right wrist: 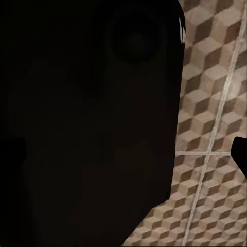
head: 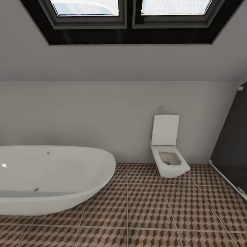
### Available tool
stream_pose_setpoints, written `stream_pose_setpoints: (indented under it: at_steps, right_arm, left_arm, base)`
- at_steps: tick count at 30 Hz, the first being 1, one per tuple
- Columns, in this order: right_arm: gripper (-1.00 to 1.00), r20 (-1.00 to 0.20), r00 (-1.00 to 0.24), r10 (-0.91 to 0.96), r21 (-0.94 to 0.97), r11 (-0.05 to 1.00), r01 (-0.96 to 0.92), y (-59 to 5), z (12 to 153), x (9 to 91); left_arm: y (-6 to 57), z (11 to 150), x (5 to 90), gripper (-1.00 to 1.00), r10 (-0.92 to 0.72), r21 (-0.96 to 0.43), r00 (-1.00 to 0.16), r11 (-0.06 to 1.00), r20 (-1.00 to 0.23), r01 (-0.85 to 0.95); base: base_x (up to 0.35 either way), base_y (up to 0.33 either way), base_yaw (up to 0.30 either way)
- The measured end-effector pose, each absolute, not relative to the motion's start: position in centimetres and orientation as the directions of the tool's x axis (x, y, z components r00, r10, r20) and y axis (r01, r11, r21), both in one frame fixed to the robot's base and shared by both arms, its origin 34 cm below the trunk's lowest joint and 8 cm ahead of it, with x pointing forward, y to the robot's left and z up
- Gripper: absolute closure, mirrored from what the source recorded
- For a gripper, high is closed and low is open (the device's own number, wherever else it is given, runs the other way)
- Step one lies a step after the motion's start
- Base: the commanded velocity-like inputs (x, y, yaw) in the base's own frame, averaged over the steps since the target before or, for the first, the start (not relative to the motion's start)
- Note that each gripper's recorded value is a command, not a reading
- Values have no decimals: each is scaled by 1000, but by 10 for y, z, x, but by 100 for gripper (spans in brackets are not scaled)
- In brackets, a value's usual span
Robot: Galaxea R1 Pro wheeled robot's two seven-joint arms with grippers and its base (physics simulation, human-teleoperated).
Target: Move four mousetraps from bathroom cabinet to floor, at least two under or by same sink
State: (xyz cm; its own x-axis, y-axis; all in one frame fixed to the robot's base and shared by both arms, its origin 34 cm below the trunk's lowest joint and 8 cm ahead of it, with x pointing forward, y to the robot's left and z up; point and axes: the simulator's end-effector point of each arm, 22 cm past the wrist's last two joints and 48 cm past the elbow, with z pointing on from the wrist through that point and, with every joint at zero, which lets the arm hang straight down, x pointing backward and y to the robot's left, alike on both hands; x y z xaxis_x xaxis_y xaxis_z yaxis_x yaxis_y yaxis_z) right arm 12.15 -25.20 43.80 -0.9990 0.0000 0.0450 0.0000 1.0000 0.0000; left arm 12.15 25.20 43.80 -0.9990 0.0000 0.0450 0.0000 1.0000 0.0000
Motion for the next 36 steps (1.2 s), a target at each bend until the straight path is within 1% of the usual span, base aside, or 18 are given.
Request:
stream_pose_setpoints:
  at_steps: [5, 10, 17, 20, 29, 36]
  right_arm:
    - [-100, 48, -999, 1, 11, 1000, 2, -245, 438, 122]
    - [-100, 45, -999, 1, 14, 1000, 1, -243, 438, 123]
    - [-100, -28, -1000, 2, 47, 999, 1, -216, 438, 151]
    - [-100, -55, -998, 2, 50, 999, 0, -214, 439, 162]
    - [-100, -77, -997, 2, 50, 999, -2, -213, 439, 170]
    - [-100, -135, -991, 1, 47, 999, -6, -215, 441, 187]
  left_arm:
    - [236, 438, 115, -100, -7, -24, -998, 1000, 55, -8]
    - [235, 438, 115, -100, -7, -25, -998, 1000, 55, -8]
    - [231, 439, 116, -100, -7, -30, -999, 1000, 54, -8]
    - [230, 438, 120, -100, -7, -30, -999, 1000, 44, -8]
    - [233, 438, 138, -100, -9, -25, -1000, 1000, 3, -9]
    - [243, 438, 157, -100, -10, -10, -999, 1000, -37, -10]
  base:
    - [0, 0, 0]
    - [0, 0, 0]
    - [0, 0, 0]
    - [0, 0, 0]
    - [0, 0, 0]
    - [0, 0, 0]
